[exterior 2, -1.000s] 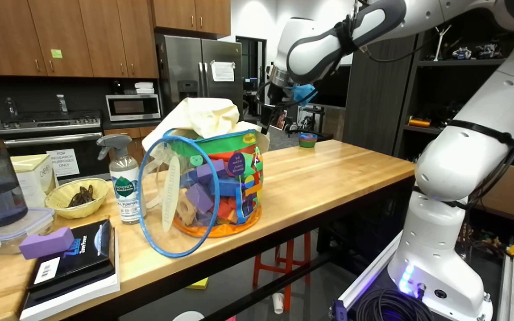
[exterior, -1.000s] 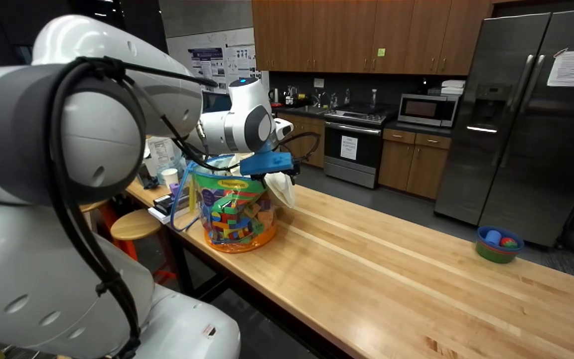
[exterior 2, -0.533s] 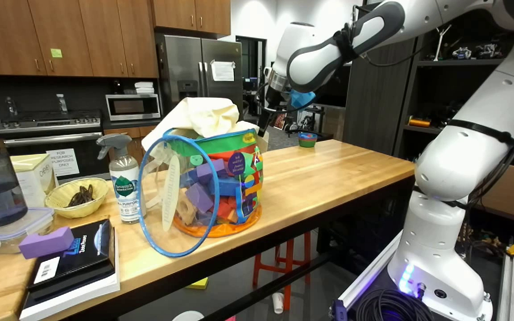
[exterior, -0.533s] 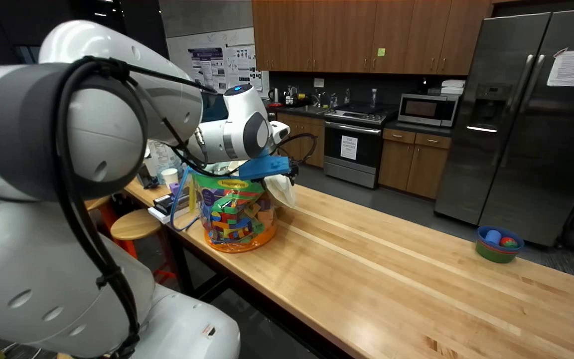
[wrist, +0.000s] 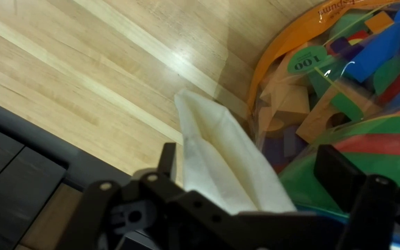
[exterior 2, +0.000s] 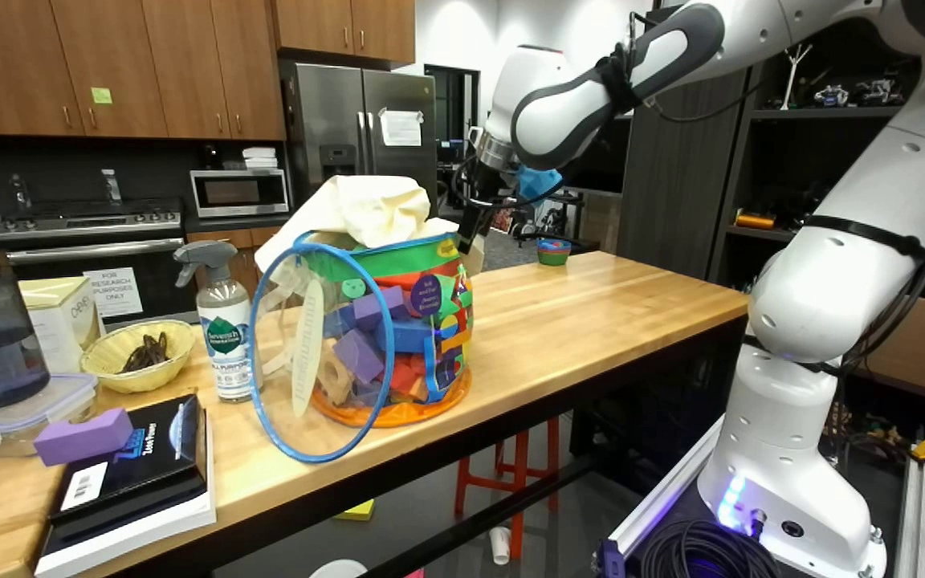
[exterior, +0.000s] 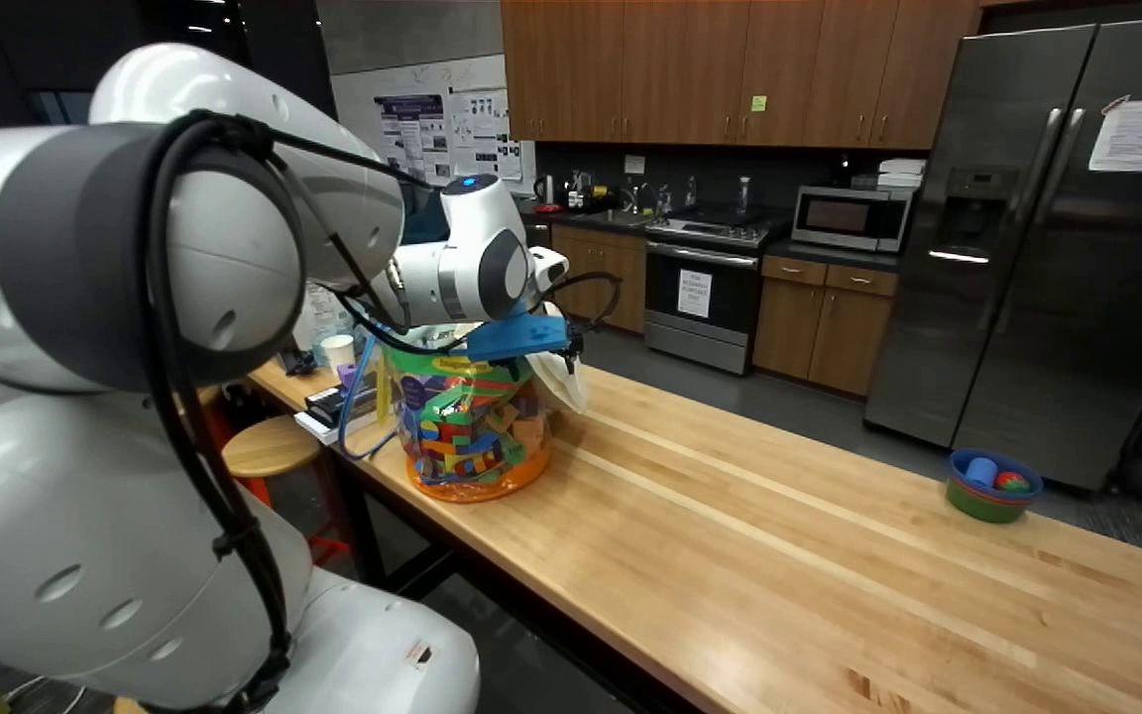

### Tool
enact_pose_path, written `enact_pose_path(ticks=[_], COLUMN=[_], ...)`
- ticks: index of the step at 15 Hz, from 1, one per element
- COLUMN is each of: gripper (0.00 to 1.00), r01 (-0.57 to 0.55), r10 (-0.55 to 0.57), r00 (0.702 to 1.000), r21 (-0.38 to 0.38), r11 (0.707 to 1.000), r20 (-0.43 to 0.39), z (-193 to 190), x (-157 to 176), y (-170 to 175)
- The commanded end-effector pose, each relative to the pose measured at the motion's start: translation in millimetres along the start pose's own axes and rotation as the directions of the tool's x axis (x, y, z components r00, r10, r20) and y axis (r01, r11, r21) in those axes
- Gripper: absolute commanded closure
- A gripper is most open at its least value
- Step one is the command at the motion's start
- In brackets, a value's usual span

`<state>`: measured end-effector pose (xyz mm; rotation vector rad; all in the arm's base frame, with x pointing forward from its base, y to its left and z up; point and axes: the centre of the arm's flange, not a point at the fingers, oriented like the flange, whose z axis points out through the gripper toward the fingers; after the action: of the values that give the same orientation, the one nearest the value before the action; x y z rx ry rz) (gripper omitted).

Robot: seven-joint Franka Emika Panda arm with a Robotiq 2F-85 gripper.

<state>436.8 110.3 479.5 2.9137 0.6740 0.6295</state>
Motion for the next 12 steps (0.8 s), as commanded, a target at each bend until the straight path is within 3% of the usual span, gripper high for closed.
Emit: enact_pose_path(ticks=[1,12], gripper=[0.0,0.0], r01=[0.01,0.04], r10=[-0.01,-0.045], r00=[1.0,0.996], r21=[-0.043,-0.067], r11=[0.999,0.997], r20=[-0.02,-0.075], z=[7.2,20.7], x=[0.8,8.7], y=[5.3,7.2])
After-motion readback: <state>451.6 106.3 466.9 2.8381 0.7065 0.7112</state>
